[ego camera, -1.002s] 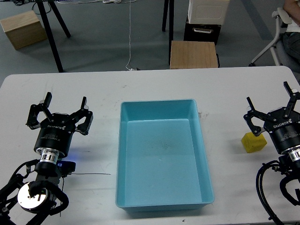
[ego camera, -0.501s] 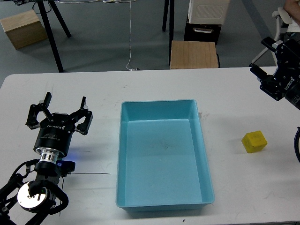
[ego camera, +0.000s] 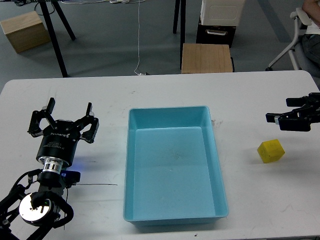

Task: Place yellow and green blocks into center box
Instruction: 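Raise the right gripper and move it above the yellow cube, then lower the right gripper and close it on the yellow cube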

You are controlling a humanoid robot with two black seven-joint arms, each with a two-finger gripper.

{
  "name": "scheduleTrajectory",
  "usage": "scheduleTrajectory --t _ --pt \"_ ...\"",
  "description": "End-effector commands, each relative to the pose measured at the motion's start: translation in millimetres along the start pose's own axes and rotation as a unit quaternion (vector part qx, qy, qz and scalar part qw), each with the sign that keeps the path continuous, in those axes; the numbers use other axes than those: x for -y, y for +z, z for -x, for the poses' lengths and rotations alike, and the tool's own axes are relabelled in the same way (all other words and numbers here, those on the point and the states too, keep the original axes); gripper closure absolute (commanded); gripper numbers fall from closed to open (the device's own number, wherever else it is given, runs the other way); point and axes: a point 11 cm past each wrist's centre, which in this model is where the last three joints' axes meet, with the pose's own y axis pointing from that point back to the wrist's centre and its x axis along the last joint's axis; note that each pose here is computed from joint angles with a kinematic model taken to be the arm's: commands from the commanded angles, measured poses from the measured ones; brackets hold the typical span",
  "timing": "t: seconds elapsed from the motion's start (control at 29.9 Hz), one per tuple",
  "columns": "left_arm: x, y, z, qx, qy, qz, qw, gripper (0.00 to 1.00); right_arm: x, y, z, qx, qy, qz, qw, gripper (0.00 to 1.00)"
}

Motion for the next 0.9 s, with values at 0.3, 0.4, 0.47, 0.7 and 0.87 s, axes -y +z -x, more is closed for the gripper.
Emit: scheduleTrajectory --t 0.3,0.4,0.47,0.7,0.87 --pt "-1 -1 -3 0.002 0.003 -0.001 1.0 0.0 -10 55 57 0.046 -0.079 0.082 0.992 0.01" --pt "-1 -1 -4 0.003 0.005 -0.002 1.0 0.0 -10 57 64 0.047 -0.092 0.084 0.991 0.01" --pt "-1 0 -6 0.003 0.008 0.0 1.0 0.0 -9 56 69 0.048 -0.1 0.083 0.99 0.01" --pt "-1 -2 -7 0.003 0.009 -0.001 1.0 0.0 18 37 84 0.057 -0.112 0.045 0.991 0.01" --pt "-1 -1 -7 0.003 0.008 0.0 1.0 0.0 32 28 87 0.059 -0.116 0.027 0.991 0.01"
